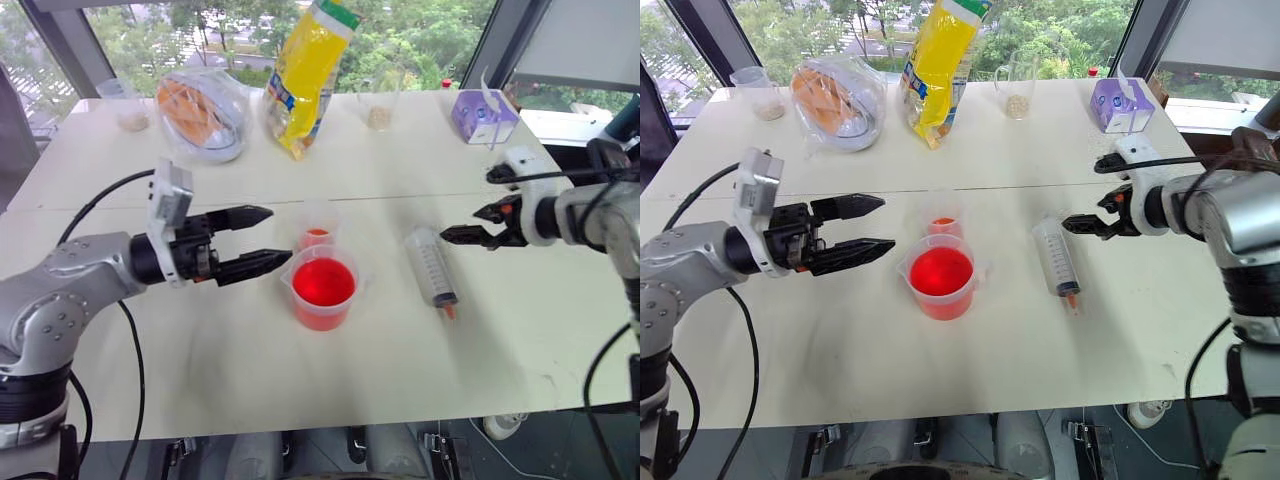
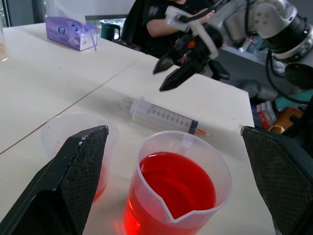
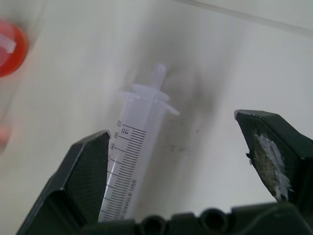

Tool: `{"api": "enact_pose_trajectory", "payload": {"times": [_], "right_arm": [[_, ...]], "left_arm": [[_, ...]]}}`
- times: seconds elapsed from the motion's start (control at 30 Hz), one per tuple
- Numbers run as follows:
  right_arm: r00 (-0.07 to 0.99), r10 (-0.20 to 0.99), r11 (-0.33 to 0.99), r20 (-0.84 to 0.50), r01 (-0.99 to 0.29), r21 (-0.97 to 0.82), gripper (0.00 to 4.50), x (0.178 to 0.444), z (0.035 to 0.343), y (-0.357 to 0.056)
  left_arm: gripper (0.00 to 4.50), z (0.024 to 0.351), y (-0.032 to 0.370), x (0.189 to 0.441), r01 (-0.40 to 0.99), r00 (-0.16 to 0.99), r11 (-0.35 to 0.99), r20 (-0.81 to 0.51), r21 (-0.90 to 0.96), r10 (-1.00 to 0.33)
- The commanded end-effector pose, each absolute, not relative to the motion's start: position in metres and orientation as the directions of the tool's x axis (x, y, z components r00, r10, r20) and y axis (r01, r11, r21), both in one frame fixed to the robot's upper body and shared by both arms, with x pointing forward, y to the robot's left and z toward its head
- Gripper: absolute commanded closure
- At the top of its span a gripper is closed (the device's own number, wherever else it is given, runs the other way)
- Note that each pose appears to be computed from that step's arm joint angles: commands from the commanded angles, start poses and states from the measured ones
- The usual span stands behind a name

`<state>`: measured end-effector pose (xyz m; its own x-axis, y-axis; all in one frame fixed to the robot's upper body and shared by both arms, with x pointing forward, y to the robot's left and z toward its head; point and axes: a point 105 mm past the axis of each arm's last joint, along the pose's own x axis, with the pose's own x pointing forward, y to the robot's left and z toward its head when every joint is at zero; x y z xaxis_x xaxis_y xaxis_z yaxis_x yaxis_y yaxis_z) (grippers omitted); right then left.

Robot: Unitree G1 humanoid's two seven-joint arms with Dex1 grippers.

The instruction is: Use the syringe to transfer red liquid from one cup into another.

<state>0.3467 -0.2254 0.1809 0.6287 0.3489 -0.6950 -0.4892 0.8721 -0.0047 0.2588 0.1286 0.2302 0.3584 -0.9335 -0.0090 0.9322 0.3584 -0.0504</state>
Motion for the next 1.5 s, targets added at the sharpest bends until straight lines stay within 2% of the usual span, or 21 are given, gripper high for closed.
{"api": "enact_pose_trajectory", "payload": {"times": [0.03,0.4,0.7,0.8,0.93,0.97,1.03,1.17,1.27,1.4,1.5], "right_arm": [[0.616,0.355,0.888,-0.703,-0.457,0.048,0.05,0.348,0.189,-0.221],[0.510,0.323,0.892,-0.797,-0.445,0.078,0.05,0.353,0.149,-0.205],[0.476,0.297,0.881,-0.828,-0.471,0.045,0.05,0.361,0.127,-0.199],[0.462,0.294,0.864,-0.837,-0.504,0.025,0.91,0.359,0.121,-0.193],[0.455,0.306,0.837,-0.836,-0.548,0.008,2.90,0.354,0.121,-0.182],[0.458,0.308,0.832,-0.834,-0.554,0.004,3.11,0.353,0.122,-0.181],[0.468,0.311,0.825,-0.827,-0.566,-0.010,3.11,0.351,0.125,-0.180],[0.501,0.323,0.821,-0.803,-0.570,-0.026,3.11,0.348,0.138,-0.178],[0.593,0.360,0.822,-0.720,-0.567,-0.056,3.11,0.351,0.170,-0.179],[0.701,0.508,0.755,-0.500,-0.642,-0.132,3.11,0.350,0.228,-0.162],[0.707,0.650,0.686,-0.278,-0.703,-0.186,3.11,0.341,0.266,-0.141]], "left_arm": [[0.00,0.238,0.127,0.255,0.936,0.353,0.353,0.018,-0.001,-0.935],[0.00,0.233,0.127,0.251,0.924,0.381,0.381,0.035,0.001,-0.924],[0.00,0.232,0.129,0.250,0.919,0.395,0.395,0.030,0.006,-0.918],[0.00,0.232,0.130,0.252,0.915,0.402,0.402,0.025,0.012,-0.915],[0.00,0.234,0.133,0.255,0.912,0.410,0.410,0.013,0.029,-0.912],[0.00,0.235,0.134,0.256,0.909,0.415,0.415,0.011,0.035,-0.910],[0.00,0.238,0.137,0.259,0.905,0.423,0.424,0.013,0.046,-0.906],[0.00,0.243,0.141,0.263,0.902,0.428,0.428,0.016,0.060,-0.904],[0.00,0.247,0.143,0.269,0.901,0.427,0.427,0.014,0.077,-0.904],[0.00,0.256,0.145,0.276,0.904,0.417,0.418,0.030,0.088,-0.909],[0.00,0.259,0.145,0.280,0.911,0.401,0.403,0.037,0.092,-0.915]]}}
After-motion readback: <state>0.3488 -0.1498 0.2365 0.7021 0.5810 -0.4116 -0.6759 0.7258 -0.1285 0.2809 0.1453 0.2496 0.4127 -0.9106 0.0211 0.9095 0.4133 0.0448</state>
